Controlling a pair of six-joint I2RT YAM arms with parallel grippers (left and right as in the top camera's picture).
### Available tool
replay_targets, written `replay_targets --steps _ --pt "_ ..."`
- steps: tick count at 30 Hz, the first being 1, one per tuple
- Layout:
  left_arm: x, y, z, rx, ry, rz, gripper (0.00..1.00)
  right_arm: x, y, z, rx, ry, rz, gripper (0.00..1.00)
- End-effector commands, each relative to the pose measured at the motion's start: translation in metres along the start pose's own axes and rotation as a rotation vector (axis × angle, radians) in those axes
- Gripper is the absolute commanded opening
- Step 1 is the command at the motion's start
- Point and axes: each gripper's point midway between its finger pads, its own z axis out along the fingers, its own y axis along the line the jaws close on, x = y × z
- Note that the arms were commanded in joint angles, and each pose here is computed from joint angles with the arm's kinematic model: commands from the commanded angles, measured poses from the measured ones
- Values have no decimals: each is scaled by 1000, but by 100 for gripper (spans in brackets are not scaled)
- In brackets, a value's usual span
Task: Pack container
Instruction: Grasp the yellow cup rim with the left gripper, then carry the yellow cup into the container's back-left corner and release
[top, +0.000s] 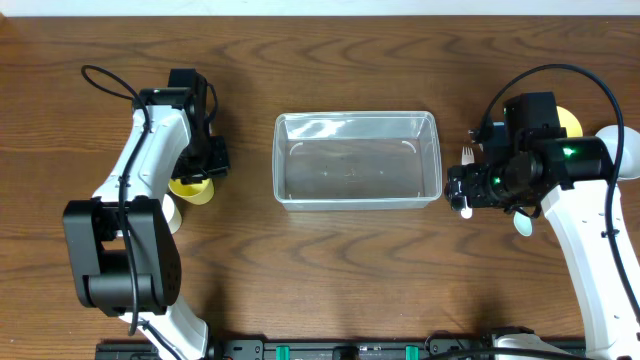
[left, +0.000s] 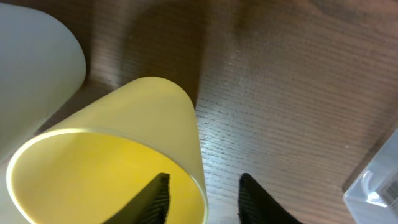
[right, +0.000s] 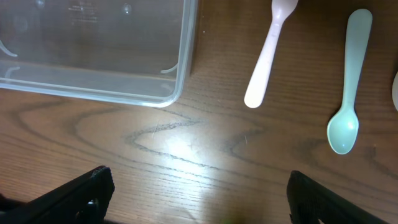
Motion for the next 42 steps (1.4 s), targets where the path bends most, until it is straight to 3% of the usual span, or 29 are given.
replay_targets --steps 1,8,12,21,26,35,42 --pt "-1 4 0 -17 3 -1 32 -3 4 -4 -3 -10 -10 90" --pt "-1 4 0 -17 4 -1 12 -4 4 -4 -3 -11 -10 89" --pt "-1 4 0 -17 4 -1 6 -4 4 -4 -3 -11 -10 89" --pt "-1 3 -2 -15 -1 9 6 -4 3 -4 1 -10 -10 89" --pt "0 -16 -39 5 -78 71 6 -4 0 -4 19 -12 -10 89" --pt "17 -104 -184 159 -453 335 6 -4 -1 -4 25 -12 -11 90" --pt "35 -164 -179 197 -460 503 6 -4 -1 -4 27 -12 -13 90"
